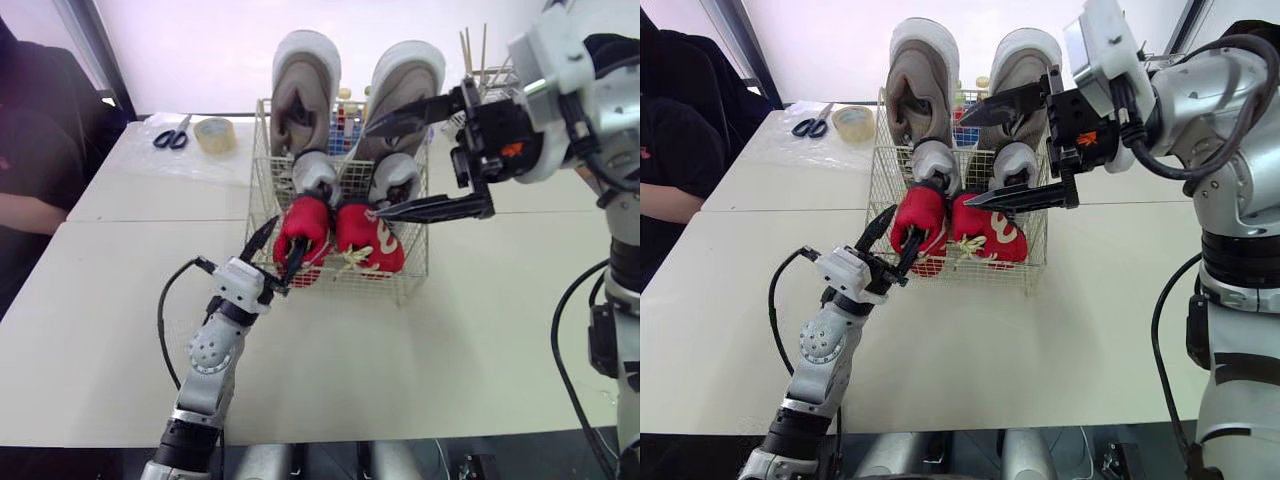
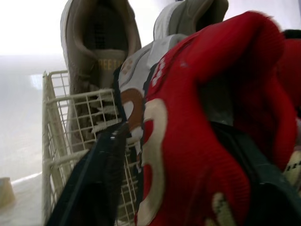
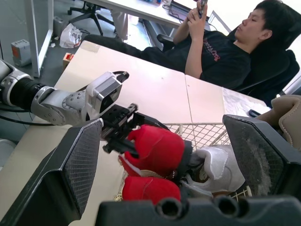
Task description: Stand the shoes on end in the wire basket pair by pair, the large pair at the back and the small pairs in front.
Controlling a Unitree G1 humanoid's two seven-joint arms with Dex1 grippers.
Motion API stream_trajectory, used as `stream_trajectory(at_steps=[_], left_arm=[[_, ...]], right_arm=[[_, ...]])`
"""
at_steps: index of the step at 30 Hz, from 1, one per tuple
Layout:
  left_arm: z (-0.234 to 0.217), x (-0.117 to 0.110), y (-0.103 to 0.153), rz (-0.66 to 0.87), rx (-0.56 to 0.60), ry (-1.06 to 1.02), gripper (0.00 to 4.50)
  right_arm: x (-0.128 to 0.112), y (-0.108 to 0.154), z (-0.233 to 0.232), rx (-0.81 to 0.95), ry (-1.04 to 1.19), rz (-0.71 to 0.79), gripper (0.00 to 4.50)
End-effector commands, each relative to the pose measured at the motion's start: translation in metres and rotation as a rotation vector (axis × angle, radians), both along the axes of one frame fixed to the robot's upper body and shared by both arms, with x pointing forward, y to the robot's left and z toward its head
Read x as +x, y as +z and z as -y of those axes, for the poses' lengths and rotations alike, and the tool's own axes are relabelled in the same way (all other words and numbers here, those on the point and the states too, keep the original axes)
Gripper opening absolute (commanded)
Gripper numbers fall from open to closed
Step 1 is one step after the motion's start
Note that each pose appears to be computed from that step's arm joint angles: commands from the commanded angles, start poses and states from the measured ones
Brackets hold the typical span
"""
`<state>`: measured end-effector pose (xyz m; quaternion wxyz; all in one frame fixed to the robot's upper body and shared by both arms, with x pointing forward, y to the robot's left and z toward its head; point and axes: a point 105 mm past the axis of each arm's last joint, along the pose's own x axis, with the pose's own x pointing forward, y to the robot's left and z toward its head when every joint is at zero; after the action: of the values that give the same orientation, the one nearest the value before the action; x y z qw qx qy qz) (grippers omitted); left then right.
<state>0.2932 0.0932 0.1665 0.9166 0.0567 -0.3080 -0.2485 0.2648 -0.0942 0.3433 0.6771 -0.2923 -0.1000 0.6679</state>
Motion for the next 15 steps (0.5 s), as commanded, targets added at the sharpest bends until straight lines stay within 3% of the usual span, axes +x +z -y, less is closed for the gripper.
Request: stream_trajectory(at_steps=[1, 9, 15], left_arm=[[-0.008, -0.001, -0.004, -0.016, 0.028, 0.017, 4.46], [-0.046, -0.017, 0.021, 0.046, 0.073, 0.09, 4.46], [-0.039, -0.035, 0.034, -0.023, 0.112, -0.046, 4.46]], right_arm=[[-0.008, 0.01, 0.003, 0.016, 0.006, 0.064, 4.5], [-0.006, 0.009, 0.005, 0.023, 0.0, 0.063, 4.5], [-0.004, 0.008, 0.002, 0.034, 0.012, 0.061, 4.5]])
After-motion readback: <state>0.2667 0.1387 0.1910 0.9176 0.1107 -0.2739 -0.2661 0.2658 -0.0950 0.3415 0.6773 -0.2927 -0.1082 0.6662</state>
